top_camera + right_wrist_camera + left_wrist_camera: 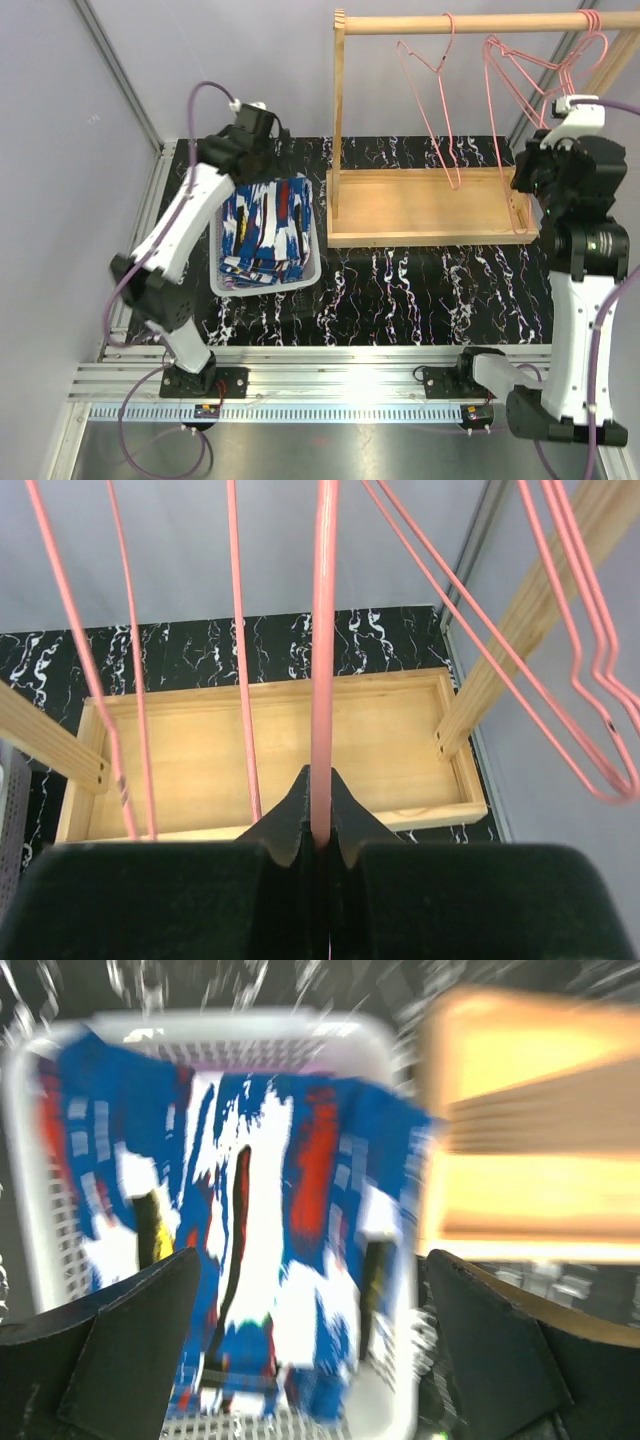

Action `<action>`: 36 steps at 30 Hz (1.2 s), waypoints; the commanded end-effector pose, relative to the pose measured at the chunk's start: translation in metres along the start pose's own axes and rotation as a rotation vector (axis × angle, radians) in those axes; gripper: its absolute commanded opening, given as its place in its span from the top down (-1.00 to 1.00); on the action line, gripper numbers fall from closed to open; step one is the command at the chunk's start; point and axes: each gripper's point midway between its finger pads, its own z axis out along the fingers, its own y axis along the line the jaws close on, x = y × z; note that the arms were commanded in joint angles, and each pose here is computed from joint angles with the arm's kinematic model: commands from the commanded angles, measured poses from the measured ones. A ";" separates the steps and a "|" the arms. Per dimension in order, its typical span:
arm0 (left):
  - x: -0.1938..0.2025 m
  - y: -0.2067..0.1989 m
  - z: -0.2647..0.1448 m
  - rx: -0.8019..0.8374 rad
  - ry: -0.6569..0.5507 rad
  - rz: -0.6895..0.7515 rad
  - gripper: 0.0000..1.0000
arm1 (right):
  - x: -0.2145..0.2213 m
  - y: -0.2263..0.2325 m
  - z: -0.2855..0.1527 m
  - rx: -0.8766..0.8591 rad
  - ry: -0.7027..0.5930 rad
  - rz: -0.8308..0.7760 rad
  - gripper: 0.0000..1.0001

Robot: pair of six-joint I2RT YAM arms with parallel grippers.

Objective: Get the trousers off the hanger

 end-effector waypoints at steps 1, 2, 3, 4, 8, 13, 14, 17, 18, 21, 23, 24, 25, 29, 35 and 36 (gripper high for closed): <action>-0.025 -0.005 -0.094 0.171 -0.158 -0.016 -0.98 | -0.042 0.002 0.020 -0.017 -0.122 -0.058 1.00; -0.029 0.002 -0.126 0.197 -0.222 -0.033 -0.98 | -0.050 0.002 0.025 -0.016 -0.144 -0.063 1.00; -0.019 0.009 -0.130 0.191 -0.221 -0.034 -0.97 | -0.049 0.007 0.039 -0.046 -0.131 -0.077 1.00; -0.017 0.015 -0.139 0.193 -0.246 -0.040 -0.98 | -0.058 0.008 0.042 -0.052 -0.147 -0.082 1.00; 0.008 0.049 -0.179 0.195 -0.356 -0.080 -0.98 | -0.070 0.012 0.073 -0.068 -0.142 -0.092 1.00; 0.048 0.097 -0.217 0.170 -0.479 -0.061 -0.98 | -0.070 0.023 0.110 -0.125 -0.117 -0.084 1.00; 0.056 0.107 -0.218 0.137 -0.483 -0.029 -0.98 | -0.065 0.024 0.116 -0.132 -0.100 -0.083 1.00; 0.068 0.147 -0.237 0.001 -0.526 0.005 -0.98 | -0.051 0.028 0.135 -0.141 -0.063 -0.081 1.00; 0.071 0.156 -0.241 -0.033 -0.531 0.011 -0.98 | -0.043 0.030 0.142 -0.140 -0.043 -0.079 1.00; 0.080 0.192 -0.257 -0.182 -0.555 -0.001 -0.98 | -0.031 0.032 0.154 -0.134 -0.015 -0.096 1.00; 0.089 0.204 -0.266 -0.199 -0.576 -0.041 -0.98 | -0.023 0.033 0.156 -0.112 0.009 -0.114 1.00; 0.091 0.207 -0.269 -0.207 -0.579 -0.059 -0.98 | -0.015 0.033 0.157 -0.105 0.023 -0.134 1.00; 0.096 0.216 -0.270 -0.248 -0.571 -0.081 -0.98 | -0.013 0.031 0.157 -0.094 0.022 -0.144 1.00; 0.104 0.224 -0.274 -0.284 -0.529 -0.078 -0.98 | -0.002 0.033 0.154 -0.067 0.030 -0.165 1.00; 0.105 0.231 -0.294 -0.277 -0.559 -0.068 -0.98 | -0.011 0.014 0.115 0.036 -0.003 -0.104 -0.20; 0.106 0.231 -0.297 -0.261 -0.573 -0.069 -0.98 | -0.018 0.012 0.099 0.042 -0.024 -0.091 -0.32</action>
